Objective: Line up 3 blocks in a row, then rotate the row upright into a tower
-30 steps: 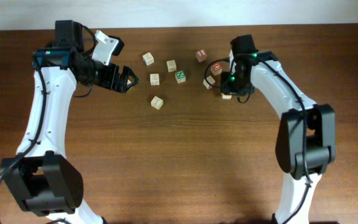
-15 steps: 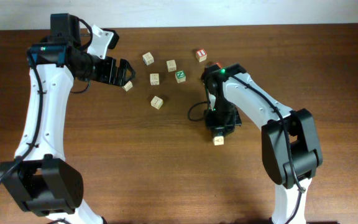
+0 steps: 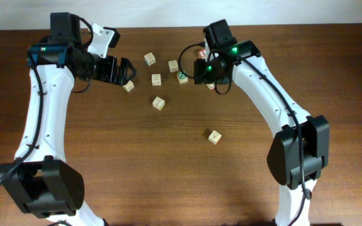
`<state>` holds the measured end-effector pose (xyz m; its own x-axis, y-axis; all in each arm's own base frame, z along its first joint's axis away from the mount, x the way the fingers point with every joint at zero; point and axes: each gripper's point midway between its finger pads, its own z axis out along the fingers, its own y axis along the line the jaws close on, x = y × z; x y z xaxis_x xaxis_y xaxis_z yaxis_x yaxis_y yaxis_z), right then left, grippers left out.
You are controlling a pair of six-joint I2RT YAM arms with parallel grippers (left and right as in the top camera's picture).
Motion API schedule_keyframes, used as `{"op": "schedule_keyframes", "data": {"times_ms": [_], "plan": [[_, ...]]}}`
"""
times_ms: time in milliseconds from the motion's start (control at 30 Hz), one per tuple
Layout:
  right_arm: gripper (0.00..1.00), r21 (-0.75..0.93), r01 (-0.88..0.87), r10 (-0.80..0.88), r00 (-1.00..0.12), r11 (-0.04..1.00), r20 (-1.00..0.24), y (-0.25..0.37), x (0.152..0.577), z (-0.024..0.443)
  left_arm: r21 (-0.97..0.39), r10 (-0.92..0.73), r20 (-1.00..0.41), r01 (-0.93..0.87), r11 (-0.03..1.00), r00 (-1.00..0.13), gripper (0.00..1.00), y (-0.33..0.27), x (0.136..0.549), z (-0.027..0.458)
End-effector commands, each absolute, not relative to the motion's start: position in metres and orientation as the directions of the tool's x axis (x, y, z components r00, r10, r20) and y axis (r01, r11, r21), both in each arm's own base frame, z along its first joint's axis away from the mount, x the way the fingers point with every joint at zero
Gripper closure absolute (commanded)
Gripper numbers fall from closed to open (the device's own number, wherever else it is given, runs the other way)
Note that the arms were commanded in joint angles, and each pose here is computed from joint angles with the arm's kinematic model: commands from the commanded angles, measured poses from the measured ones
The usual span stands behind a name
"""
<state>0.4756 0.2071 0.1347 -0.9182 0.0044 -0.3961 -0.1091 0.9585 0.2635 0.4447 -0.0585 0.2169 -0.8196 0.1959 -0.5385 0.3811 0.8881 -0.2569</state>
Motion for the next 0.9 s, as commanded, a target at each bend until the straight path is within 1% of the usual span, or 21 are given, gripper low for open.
{"op": "schedule_keyframes", "data": {"times_ms": [0, 33, 67, 100, 133, 167, 233, 267, 333, 433, 533, 567, 667, 700, 733, 767, 800, 833, 867], "plan": [[0.44, 0.269, -0.059, 0.068, -0.896, 0.961, -0.438, 0.203, 0.485, 0.151, -0.166, 0.040, -0.498, 0.140, 0.976, -0.866, 0.00, -0.029, 0.458, 0.212], [0.43, 0.237, 0.015, 0.117, -0.900, 0.971, -0.419, 0.191, 0.483, 0.146, -0.132, 0.022, -0.487, 0.098, 0.986, -0.873, 0.03, -0.028, 0.460, 0.206], [0.42, 0.227, 0.029, 0.121, -0.906, 0.974, -0.406, 0.186, 0.481, 0.144, -0.079, 0.024, -0.468, 0.069, 0.994, -0.883, 0.06, -0.029, 0.464, 0.195], [0.42, 0.220, 0.033, 0.120, -0.911, 0.975, -0.394, 0.184, 0.478, 0.142, -0.023, 0.031, -0.435, 0.046, 0.999, -0.900, 0.07, -0.027, 0.471, 0.173], [0.42, 0.210, 0.020, 0.102, -0.916, 0.977, -0.388, 0.184, 0.475, 0.141, -0.012, 0.059, -0.409, 0.070, 0.997, -0.911, 0.06, -0.028, 0.478, 0.152], [0.42, 0.203, 0.017, 0.094, -0.921, 0.979, -0.379, 0.183, 0.473, 0.140, 0.015, 0.140, -0.384, 0.145, 0.989, -0.913, 0.07, -0.029, 0.485, 0.131], [0.42, 0.192, 0.013, 0.084, -0.927, 0.981, -0.364, 0.181, 0.469, 0.138, 0.053, 0.257, -0.346, 0.254, 0.966, -0.902, 0.09, -0.029, 0.489, 0.107], [0.41, 0.190, 0.015, 0.083, -0.930, 0.982, -0.358, 0.180, 0.467, 0.137, 0.091, 0.385, -0.312, 0.377, 0.922, -0.868, 0.09, -0.029, 0.492, 0.089], [0.42, 0.187, 0.016, 0.083, -0.933, 0.982, -0.351, 0.180, 0.465, 0.136, 0.116, 0.498, -0.272, 0.486, 0.866, -0.823, 0.09, -0.029, 0.495, 0.064], [0.42, 0.183, 0.019, 0.081, -0.936, 0.983, -0.343, 0.179, 0.463, 0.135, 0.084, 0.503, -0.315, 0.505, 0.859, -0.804, 0.12, -0.039, 0.509, 0.048], [0.42, 0.166, 0.025, 0.082, -0.935, 0.986, -0.345, 0.175, 0.463, 0.135, 0.076, 0.504, -0.299, 0.506, 0.859, -0.811, 0.13, -0.039, 0.513, 0.022], [0.42, 0.164, 0.026, 0.082, -0.935, 0.986, -0.344, 0.175, 0.463, 0.134, 0.076, 0.503, -0.300, 0.506, 0.859, -0.810, 0.16, -0.039, 0.515, 0.018], [0.42, 0.145, 0.034, 0.083, -0.933, 0.989, -0.350, 0.172, 0.464, 0.134, 0.072, 0.500, -0.296, 0.502, 0.862, -0.814, 0.31, -0.039, 0.514, 0.017], [0.42, 0.144, 0.034, 0.083, -0.934, 0.989, -0.348, 0.171, 0.463, 0.134, 0.068, 0.487, -0.295, 0.491, 0.869, -0.822, 0.41, -0.039, 0.514, 0.016], [0.42, 0.144, 0.034, 0.083, -0.934, 0.989, -0.347, 0.171, 0.463, 0.134, 0.064, 0.482, -0.292, 0.486, 0.872, -0.826, 0.54, -0.039, 0.513, 0.016], [0.42, 0.144, 0.034, 0.082, -0.934, 0.989, -0.347, 0.171, 0.463, 0.134, 0.048, 0.440, -0.290, 0.447, 0.893, -0.850, 0.57, -0.039, 0.511, 0.016], [0.42, 0.144, 0.034, 0.083, -0.934, 0.989, -0.347, 0.171, 0.463, 0.134, 0.032, 0.409, -0.278, 0.417, 0.908, -0.869, 0.58, -0.039, 0.508, 0.015], [0.42, 0.144, 0.034, 0.083, -0.934, 0.989, -0.347, 0.171, 0.463, 0.134, -0.006, 0.319, -0.244, 0.331, 0.944, -0.916, 0.62, -0.039, 0.498, 0.013], [0.42, 0.144, 0.034, 0.083, -0.934, 0.989, -0.347, 0.171, 0.463, 0.134, -0.028, 0.263, -0.212, 0.275, 0.961, -0.941, 0.70, -0.038, 0.490, 0.012]]}}
